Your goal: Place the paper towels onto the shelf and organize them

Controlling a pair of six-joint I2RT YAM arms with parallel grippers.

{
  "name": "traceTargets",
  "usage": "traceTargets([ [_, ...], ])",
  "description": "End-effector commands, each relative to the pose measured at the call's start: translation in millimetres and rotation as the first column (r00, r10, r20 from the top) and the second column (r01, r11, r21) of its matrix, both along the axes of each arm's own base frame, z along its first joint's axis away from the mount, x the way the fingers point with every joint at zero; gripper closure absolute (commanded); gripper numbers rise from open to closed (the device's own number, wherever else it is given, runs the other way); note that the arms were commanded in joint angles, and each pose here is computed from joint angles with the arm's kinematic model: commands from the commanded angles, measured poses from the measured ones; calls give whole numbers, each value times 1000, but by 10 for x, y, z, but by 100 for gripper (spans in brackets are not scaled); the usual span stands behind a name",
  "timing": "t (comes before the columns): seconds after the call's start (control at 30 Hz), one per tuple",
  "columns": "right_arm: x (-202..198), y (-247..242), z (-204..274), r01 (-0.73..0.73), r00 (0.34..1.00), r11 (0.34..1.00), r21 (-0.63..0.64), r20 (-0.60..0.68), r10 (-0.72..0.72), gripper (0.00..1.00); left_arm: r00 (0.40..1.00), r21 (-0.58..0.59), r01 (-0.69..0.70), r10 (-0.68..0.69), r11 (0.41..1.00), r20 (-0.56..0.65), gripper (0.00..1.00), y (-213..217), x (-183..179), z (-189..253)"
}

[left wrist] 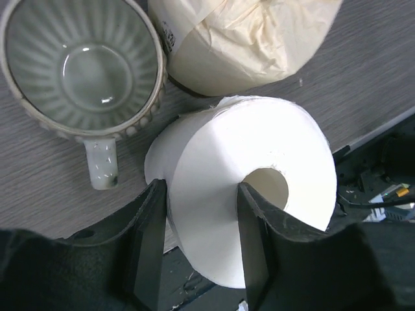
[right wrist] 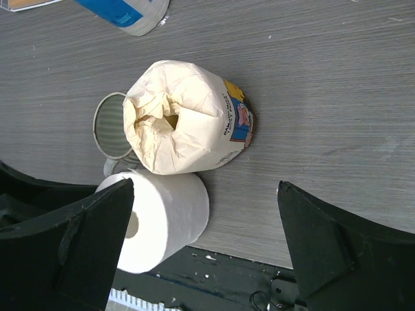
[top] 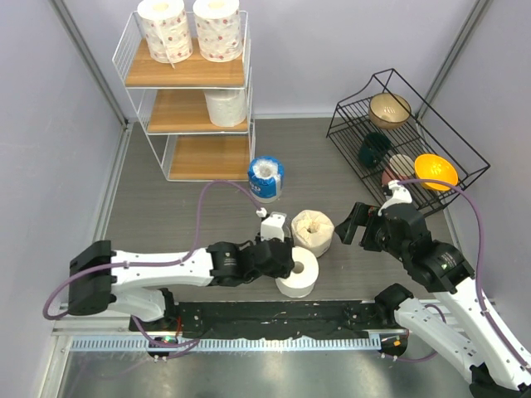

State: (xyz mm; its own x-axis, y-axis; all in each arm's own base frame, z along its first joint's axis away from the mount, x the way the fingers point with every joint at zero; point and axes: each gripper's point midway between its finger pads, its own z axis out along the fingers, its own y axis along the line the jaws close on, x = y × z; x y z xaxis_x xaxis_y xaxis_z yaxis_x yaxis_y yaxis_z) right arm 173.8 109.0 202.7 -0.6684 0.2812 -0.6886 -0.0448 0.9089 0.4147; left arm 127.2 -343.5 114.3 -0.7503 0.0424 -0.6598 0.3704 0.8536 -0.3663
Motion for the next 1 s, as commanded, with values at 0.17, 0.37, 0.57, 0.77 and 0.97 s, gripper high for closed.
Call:
traceTargets([
  [0.17, 64, 21, 206, 9, 999, 1000, 23, 49, -10, 2, 963, -237, -58, 117, 970, 242, 71, 446, 247, 1604],
  [0.37, 63, 45, 222, -2, 999, 1000, 30, 49, 0, 2, 844, -318, -320, 421, 892, 331, 71, 1434, 749, 2094],
  [0.57, 60, 48, 263, -1, 998, 999, 41, 58, -1, 2, 743, -307, -435, 529, 847, 409, 71, 1945, 1196, 2426],
  [0.77, 50, 37, 289, 5, 998, 999, 47, 61, -8, 2, 653, -320, -505, 597, 802, 465, 71, 2309, 1732, 2845],
  [0.97, 37, 19, 340, 6, 998, 999, 42, 65, -9, 2, 596, -336, -572, 660, 749, 457, 71, 2712, 2179, 2939],
])
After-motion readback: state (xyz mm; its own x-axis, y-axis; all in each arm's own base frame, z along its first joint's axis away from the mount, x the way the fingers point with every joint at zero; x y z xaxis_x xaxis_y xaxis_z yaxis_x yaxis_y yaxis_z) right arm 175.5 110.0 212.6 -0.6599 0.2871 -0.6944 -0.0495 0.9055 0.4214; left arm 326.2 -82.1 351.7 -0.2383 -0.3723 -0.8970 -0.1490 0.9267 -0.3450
